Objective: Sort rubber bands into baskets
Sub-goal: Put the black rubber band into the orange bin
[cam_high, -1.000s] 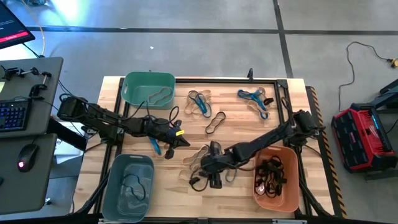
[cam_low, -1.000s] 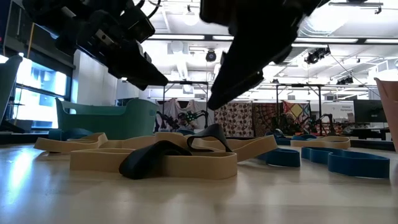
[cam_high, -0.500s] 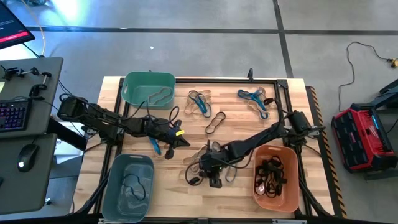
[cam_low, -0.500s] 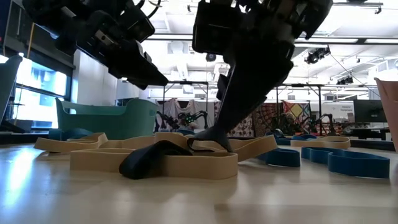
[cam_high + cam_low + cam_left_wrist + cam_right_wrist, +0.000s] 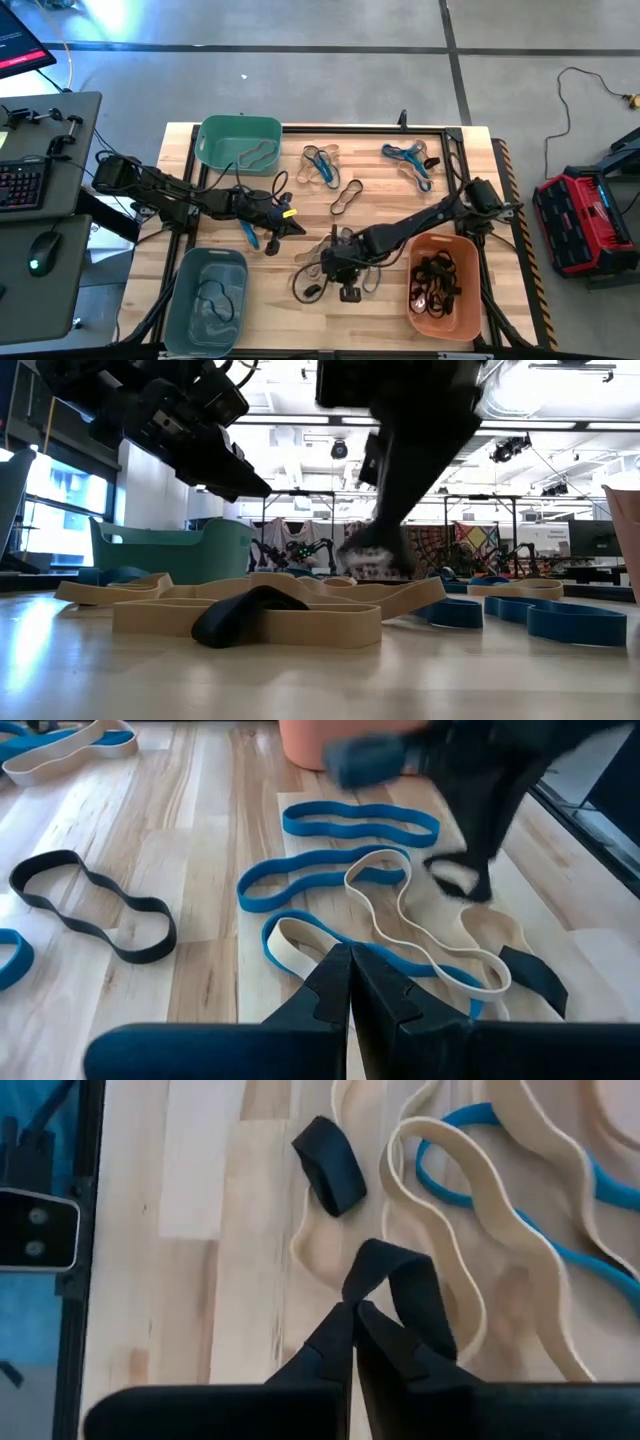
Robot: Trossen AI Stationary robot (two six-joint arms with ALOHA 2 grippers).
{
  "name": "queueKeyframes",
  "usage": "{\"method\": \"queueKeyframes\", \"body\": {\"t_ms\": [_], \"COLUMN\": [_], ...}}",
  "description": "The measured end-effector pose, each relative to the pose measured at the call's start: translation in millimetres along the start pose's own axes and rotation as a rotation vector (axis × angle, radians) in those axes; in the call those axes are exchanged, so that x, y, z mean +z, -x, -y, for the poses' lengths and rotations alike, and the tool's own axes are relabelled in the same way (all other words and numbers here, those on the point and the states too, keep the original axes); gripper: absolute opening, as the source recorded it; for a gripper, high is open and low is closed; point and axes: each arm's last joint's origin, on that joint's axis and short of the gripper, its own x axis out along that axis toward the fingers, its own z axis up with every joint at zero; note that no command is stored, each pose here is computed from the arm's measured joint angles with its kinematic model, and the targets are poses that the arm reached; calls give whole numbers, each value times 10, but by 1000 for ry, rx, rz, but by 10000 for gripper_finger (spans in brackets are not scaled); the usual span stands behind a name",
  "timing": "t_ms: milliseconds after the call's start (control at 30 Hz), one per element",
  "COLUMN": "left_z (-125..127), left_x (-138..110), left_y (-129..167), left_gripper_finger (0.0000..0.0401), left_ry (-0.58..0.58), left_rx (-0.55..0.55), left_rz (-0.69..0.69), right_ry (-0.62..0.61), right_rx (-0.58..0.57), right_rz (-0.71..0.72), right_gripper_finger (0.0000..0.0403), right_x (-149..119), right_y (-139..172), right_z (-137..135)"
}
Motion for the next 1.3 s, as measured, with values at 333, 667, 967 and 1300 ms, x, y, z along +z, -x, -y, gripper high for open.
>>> {"method": "queueKeyframes", "body": {"t_ms": [333, 667, 967, 1300], "left_z": [0, 0, 0, 0], "left_x": [5, 5, 31, 32], "left_y": [-1, -1, 0, 1], "left_gripper_finger": [1, 1, 1, 1], "left_ry": [-2, -2, 1, 13], "left_rx": [0, 0, 1, 0], "left_rz": [5, 6, 32, 33], "right_ry": [-124, -474, -585, -708], "right_rx": [-198, -363, -441, -321], "right_rz": [-169, -351, -480, -364], "right_gripper_finger": [0, 0, 0, 0], "right_x": [24, -409, -898, -1538], "right_y": [689, 1052, 891, 937], "right_z": [-552, -1085, -1235, -762]}}
